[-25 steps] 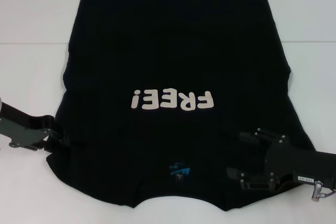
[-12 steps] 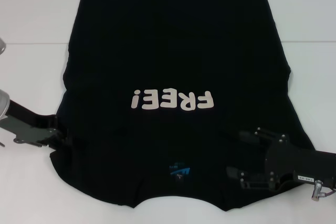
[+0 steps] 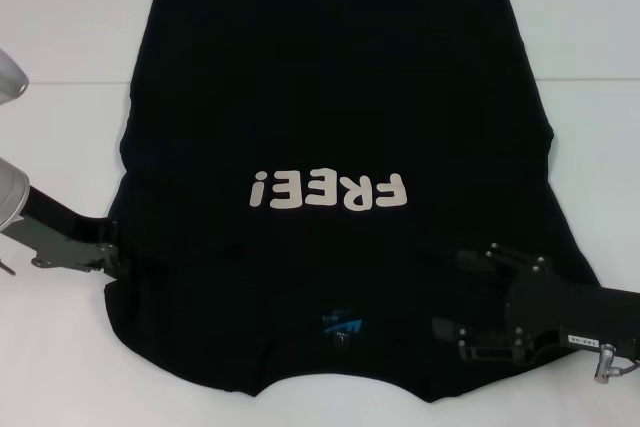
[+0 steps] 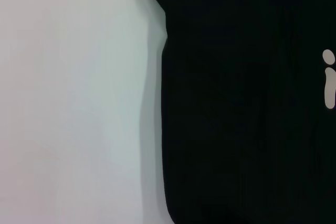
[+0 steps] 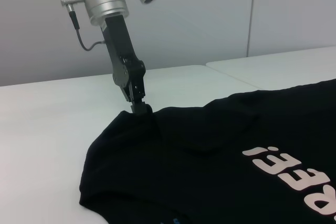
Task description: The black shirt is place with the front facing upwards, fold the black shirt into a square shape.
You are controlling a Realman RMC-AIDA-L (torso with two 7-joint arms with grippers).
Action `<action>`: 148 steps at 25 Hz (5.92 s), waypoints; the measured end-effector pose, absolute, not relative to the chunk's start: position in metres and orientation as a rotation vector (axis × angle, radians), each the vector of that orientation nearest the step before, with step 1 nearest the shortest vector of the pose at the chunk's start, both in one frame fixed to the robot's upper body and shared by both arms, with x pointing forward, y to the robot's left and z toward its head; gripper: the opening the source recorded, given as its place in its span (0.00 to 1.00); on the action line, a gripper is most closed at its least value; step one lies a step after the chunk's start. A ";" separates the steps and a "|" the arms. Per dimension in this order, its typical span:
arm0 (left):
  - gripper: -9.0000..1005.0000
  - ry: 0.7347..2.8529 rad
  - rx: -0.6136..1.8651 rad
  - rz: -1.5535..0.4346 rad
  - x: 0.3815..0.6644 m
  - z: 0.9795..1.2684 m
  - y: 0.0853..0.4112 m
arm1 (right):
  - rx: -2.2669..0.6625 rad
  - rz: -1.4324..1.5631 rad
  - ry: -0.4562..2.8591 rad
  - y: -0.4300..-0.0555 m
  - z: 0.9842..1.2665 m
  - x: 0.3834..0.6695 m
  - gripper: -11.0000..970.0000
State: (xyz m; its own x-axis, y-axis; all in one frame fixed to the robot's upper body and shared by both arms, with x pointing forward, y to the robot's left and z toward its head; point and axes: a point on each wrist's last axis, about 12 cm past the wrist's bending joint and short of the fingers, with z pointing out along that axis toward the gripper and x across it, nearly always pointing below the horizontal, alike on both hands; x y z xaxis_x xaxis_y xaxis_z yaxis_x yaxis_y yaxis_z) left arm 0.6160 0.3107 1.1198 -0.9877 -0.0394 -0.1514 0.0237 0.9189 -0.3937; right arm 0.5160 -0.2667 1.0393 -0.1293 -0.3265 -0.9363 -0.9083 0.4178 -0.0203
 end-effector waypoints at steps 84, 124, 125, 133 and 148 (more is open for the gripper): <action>0.01 2.859 0.001 -0.720 0.605 1.126 0.335 | -0.240 0.754 2.840 -0.344 1.112 0.574 0.97; 0.01 2.846 0.010 -0.719 0.606 1.125 0.334 | -0.334 0.776 2.833 -0.313 1.104 0.586 0.97; 0.01 2.846 0.011 -0.720 0.606 1.125 0.334 | -0.336 0.781 2.833 -0.311 1.104 0.586 0.97; 0.01 2.843 0.014 -0.720 0.607 1.126 0.334 | -0.346 0.788 2.836 -0.308 1.102 0.587 0.97; 0.01 2.843 0.014 -0.720 0.607 1.126 0.334 | -0.402 0.804 2.822 -0.296 1.103 0.591 0.93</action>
